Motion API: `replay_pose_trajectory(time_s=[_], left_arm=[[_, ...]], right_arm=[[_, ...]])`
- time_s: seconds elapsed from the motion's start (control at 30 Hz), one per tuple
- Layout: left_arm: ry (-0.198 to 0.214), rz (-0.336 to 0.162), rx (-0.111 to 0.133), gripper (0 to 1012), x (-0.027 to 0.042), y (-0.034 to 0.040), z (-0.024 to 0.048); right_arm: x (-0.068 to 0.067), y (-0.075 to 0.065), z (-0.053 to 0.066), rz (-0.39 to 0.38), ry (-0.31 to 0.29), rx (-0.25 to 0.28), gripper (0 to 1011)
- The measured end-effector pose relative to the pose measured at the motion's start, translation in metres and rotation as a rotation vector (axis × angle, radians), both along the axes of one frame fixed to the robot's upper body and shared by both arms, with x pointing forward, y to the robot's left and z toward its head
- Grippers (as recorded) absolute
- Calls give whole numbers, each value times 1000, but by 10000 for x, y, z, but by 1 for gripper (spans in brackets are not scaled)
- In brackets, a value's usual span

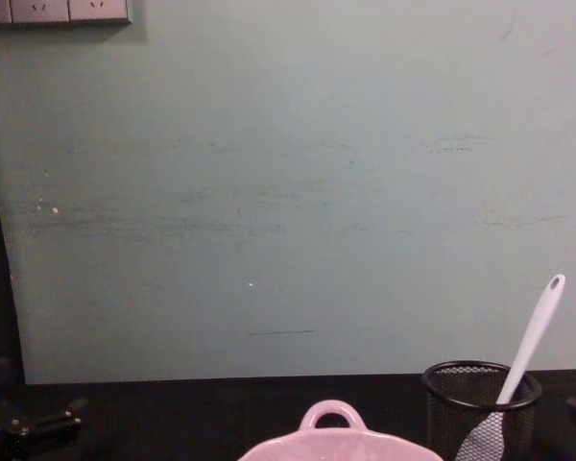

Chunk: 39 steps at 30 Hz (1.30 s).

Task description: Use the one hand to pick up the spoon and stir the clear water in the bowl.

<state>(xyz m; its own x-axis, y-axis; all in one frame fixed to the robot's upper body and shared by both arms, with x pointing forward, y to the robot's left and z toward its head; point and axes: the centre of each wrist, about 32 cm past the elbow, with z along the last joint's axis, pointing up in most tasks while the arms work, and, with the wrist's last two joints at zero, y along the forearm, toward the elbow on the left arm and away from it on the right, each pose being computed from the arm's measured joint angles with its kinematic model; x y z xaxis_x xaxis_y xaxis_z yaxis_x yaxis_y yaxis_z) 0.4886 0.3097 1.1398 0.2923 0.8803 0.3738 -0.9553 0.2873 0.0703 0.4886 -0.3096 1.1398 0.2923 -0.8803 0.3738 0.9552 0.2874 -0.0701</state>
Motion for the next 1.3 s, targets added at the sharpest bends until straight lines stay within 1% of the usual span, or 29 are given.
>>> replay_pose_trajectory(time_s=[1.3], left_arm=[[0,0,0,1011,0,0,0]], right_arm=[[0,-1,0,0,0,0,1002]])
